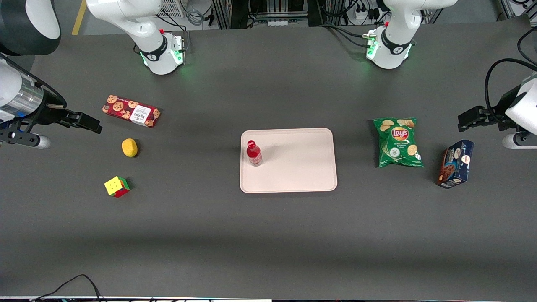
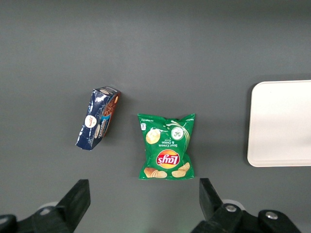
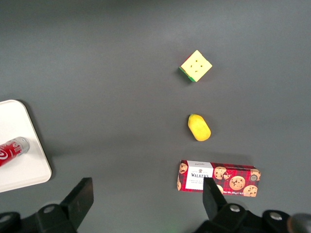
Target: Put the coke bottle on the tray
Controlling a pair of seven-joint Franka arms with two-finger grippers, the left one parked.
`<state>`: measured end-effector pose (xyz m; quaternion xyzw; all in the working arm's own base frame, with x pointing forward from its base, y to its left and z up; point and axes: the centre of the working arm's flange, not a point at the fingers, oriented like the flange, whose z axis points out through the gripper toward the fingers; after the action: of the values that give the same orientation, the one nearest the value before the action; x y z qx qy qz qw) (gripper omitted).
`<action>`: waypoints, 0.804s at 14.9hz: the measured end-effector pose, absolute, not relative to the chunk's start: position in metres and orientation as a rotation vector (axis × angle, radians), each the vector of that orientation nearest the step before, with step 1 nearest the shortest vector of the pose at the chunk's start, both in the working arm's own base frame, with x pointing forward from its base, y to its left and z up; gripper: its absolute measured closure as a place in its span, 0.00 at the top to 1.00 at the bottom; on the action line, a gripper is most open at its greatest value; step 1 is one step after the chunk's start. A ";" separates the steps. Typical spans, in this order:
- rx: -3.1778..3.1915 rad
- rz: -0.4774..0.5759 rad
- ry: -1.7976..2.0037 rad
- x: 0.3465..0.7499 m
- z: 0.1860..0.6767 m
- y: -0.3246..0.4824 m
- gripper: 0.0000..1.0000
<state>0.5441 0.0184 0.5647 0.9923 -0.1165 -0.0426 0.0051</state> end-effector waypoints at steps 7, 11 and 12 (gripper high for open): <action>3.129 -0.141 -0.163 0.548 0.562 0.016 1.00; 3.134 -0.140 -0.099 0.550 0.561 0.016 1.00; 3.134 -0.139 -0.096 0.550 0.562 0.016 1.00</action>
<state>0.5502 0.0156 0.5618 0.9986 -0.0304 -0.0444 0.0016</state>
